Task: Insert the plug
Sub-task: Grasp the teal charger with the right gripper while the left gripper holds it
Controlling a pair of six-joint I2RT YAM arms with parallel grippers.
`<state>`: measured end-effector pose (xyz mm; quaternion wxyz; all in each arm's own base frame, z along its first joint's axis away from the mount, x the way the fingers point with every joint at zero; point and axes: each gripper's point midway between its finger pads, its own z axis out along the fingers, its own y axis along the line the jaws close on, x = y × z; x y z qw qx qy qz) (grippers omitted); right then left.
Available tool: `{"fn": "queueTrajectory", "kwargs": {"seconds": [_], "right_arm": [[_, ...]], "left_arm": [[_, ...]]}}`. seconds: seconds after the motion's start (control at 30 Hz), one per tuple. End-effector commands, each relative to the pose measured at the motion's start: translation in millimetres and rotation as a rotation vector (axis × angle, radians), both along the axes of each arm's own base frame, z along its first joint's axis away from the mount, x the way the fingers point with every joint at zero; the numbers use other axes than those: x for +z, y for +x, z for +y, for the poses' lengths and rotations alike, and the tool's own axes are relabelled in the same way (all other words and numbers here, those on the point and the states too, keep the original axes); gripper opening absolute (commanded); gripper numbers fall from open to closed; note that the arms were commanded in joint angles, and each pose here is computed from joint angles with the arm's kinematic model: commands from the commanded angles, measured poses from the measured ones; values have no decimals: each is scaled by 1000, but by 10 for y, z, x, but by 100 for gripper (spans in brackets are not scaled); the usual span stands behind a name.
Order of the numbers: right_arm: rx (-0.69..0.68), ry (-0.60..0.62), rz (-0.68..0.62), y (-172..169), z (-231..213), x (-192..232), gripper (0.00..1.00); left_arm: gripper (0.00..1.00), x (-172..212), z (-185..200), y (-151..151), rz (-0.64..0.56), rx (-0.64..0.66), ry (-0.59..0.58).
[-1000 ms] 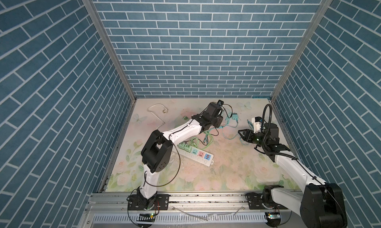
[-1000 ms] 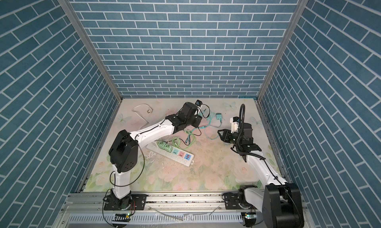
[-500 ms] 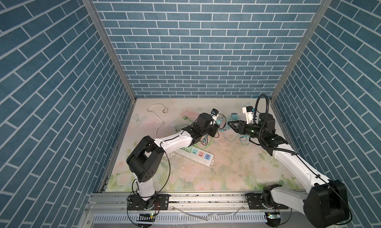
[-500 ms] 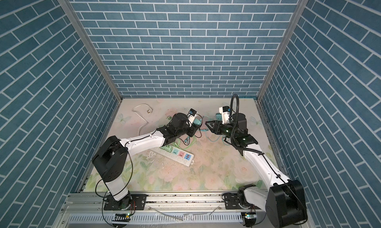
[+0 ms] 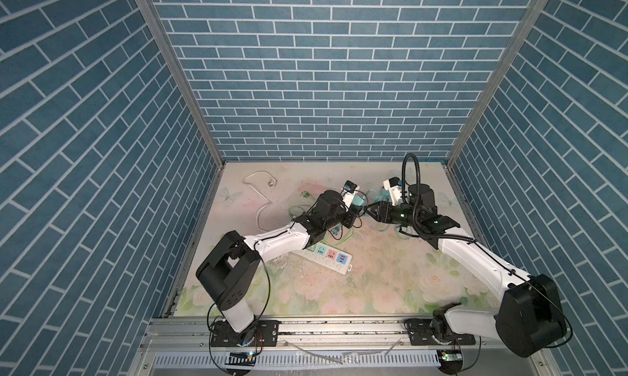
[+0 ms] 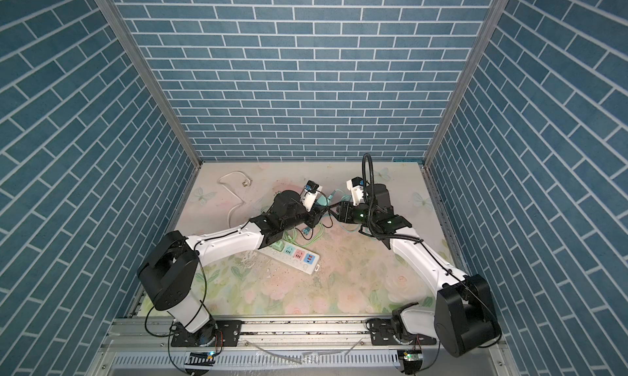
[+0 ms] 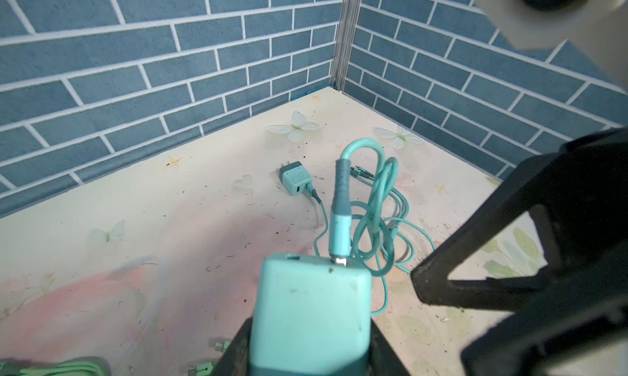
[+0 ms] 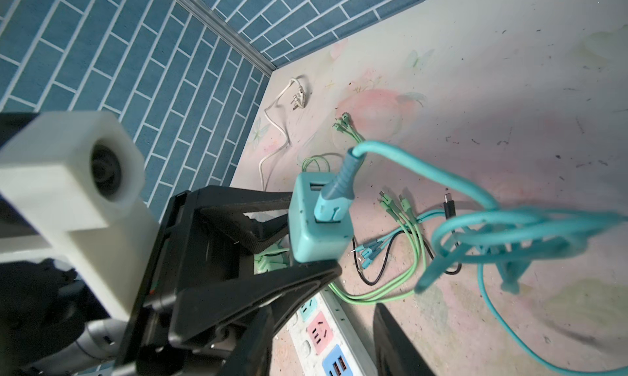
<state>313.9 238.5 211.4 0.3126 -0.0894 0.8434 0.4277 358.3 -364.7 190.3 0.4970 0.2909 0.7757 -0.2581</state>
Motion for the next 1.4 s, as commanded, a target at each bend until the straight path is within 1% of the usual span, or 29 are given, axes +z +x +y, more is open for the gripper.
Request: {"fn": "queueTrajectory", "kwargs": {"seconds": [0.0, 0.47, 0.67, 1.13, 1.37], "right_arm": [[-5, 2, -56, 112, 41, 227, 47], [13, -24, -31, 288, 136, 164, 48], [38, -14, -33, 334, 198, 175, 48], [122, 53, -22, 292, 340, 202, 48], [139, 81, -21, 275, 374, 240, 48]], "left_arm": [[25, 209, -21, -27, -50, -25, -49], [25, 215, -3, -70, -55, -36, -49], [25, 198, -15, -85, -48, -48, -48], [25, 252, -67, -128, -45, -83, -64], [25, 250, -64, -132, -43, -84, -61]]}}
